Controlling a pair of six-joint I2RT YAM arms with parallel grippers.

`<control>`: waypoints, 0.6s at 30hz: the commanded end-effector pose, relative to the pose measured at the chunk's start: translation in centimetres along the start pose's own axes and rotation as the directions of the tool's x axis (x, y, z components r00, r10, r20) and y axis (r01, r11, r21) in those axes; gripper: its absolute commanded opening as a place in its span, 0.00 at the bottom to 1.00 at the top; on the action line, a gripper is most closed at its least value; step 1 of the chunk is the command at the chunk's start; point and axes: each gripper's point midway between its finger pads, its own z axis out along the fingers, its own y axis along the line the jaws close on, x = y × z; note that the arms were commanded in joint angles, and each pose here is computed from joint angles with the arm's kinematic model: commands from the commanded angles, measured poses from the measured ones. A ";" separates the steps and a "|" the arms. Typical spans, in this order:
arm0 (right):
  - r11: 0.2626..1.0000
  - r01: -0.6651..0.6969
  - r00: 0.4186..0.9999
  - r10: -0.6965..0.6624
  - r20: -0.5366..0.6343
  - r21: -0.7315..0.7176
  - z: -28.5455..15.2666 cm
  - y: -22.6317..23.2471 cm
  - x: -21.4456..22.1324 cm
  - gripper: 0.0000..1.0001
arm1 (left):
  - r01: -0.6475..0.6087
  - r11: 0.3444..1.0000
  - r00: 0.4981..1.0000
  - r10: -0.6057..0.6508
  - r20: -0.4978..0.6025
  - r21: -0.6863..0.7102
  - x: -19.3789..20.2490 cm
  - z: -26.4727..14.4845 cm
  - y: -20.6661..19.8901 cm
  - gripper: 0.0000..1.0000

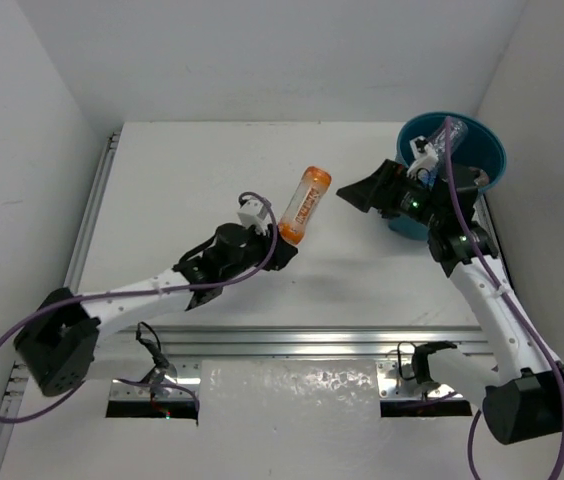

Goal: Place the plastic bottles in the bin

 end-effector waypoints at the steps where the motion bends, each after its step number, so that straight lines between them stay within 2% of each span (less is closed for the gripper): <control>1: 0.985 0.024 0.999 -0.019 0.031 -0.168 0.7 5.7 -0.6 0.99 | -0.042 0.945 0.985 -0.016 0.172 0.325 -3.9 -3.8 -6.4 0.00; 2: 0.992 0.027 0.999 -0.025 0.021 -0.123 1.6 5.5 0.1 0.99 | -0.051 0.917 0.984 -0.023 0.179 0.396 -3.6 -5.4 -7.6 0.00; 5: 0.997 -0.002 1.000 0.003 0.019 -0.076 2.5 4.8 1.3 0.99 | -0.049 0.883 0.982 -0.043 0.184 0.466 -3.1 -7.4 -8.4 0.00; 10: 0.995 -0.023 0.999 0.020 -0.025 -0.094 4.4 5.6 3.3 0.99 | -0.080 0.808 0.976 -0.056 0.211 0.584 -3.4 -10.4 -10.4 0.00; 14: 0.993 -0.025 0.997 0.016 -0.081 -0.114 6.1 7.0 4.8 0.99 | -0.088 0.779 0.969 -0.078 0.236 0.621 -3.6 -11.8 -10.9 0.00; 16: 0.994 -0.017 0.998 0.009 -0.070 -0.111 6.6 7.3 4.6 0.99 | -0.093 0.774 0.967 -0.080 0.243 0.626 -3.8 -12.1 -11.0 0.00; 17: 0.992 -0.007 0.998 -0.001 -0.065 -0.125 6.6 7.7 4.5 0.90 | -0.097 0.776 0.966 -0.077 0.247 0.624 -3.9 -12.1 -11.0 0.00; 18: 0.990 0.005 0.998 -0.013 -0.057 -0.140 6.5 8.2 4.1 0.71 | -0.085 0.789 0.971 -0.072 0.228 0.609 -3.9 -11.7 -10.9 0.00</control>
